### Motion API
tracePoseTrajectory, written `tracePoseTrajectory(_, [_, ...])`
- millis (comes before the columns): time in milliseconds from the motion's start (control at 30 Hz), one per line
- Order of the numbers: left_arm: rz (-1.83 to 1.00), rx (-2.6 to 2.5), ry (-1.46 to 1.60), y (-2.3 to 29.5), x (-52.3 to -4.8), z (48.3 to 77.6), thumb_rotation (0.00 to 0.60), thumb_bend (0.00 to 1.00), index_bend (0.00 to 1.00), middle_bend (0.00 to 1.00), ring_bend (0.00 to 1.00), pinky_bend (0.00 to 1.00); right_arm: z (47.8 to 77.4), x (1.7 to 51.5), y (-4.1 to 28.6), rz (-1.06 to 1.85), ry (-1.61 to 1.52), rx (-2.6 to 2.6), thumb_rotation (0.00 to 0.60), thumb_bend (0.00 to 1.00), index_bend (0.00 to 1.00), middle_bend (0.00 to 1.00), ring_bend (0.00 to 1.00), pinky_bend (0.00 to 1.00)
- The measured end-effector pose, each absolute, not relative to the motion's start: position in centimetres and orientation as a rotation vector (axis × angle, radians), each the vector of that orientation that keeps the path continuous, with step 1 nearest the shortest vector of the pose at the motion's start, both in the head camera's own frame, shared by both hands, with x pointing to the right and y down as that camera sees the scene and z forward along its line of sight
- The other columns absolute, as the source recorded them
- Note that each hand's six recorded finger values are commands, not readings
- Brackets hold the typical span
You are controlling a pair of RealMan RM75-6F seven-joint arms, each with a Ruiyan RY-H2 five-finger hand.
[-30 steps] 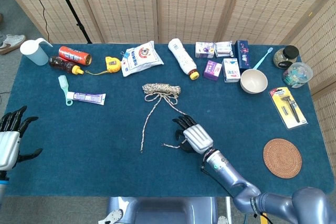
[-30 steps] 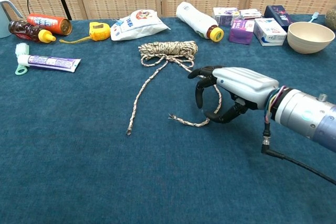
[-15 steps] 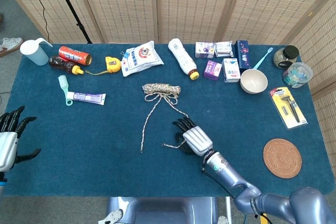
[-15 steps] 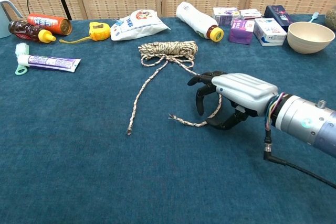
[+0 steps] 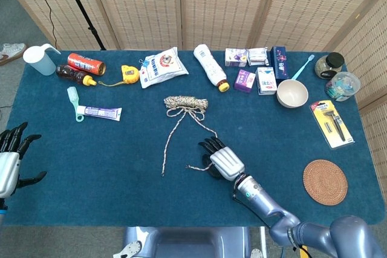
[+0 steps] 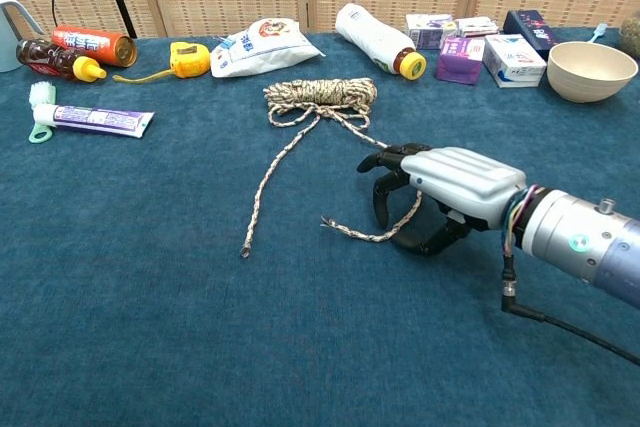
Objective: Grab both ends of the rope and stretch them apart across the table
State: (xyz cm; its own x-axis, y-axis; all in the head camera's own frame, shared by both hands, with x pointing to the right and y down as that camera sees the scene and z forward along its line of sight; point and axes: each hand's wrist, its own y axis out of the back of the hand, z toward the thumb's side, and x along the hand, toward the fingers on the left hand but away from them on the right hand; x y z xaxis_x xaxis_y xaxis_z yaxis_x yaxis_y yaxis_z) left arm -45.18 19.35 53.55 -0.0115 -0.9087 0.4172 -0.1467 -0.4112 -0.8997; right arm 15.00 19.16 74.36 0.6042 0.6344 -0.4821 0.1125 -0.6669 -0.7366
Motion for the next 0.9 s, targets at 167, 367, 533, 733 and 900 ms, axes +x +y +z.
tracePoseTrajectory(167, [-1.486, -1.61, 1.114, 19.37, -45.27, 53.52, 0.6, 0.1, 0.23, 0.04, 0.01, 0.0, 74.55, 14.86, 19.21, 0.999, -0.586, -2.157, 0.6, 0.44, 0.52, 0.14, 0.0, 0.0])
tracePoseTrajectory(367, [-1.49, -1.606, 1.117, 19.41, -45.41, 53.49, 0.6, 0.1, 0.23, 0.04, 0.01, 0.0, 74.84, 14.75, 19.25, 1.004, -0.585, -2.161, 0.6, 0.44, 0.54, 0.16, 0.01, 0.0])
tracePoseTrajectory(533, [-1.49, -1.602, 1.118, 19.44, -45.51, 53.42, 0.6, 0.1, 0.23, 0.04, 0.01, 0.0, 74.99, 14.69, 19.24, 1.008, -0.584, -2.162, 0.6, 0.44, 0.53, 0.16, 0.02, 0.0])
tracePoseTrajectory(733, [-1.491, -1.598, 1.125, 19.41, -45.71, 53.34, 0.6, 0.1, 0.23, 0.04, 0.01, 0.0, 74.91, 14.57, 19.2, 1.004, -0.584, -2.161, 0.6, 0.44, 0.5, 0.16, 0.01, 0.0])
tracePoseTrajectory(900, [-1.488, -1.6, 1.124, 19.42, -45.67, 53.34, 0.6, 0.1, 0.23, 0.04, 0.01, 0.0, 75.06, 14.55, 19.22, 1.01, -0.575, -2.153, 0.6, 0.44, 0.49, 0.16, 0.02, 0.0])
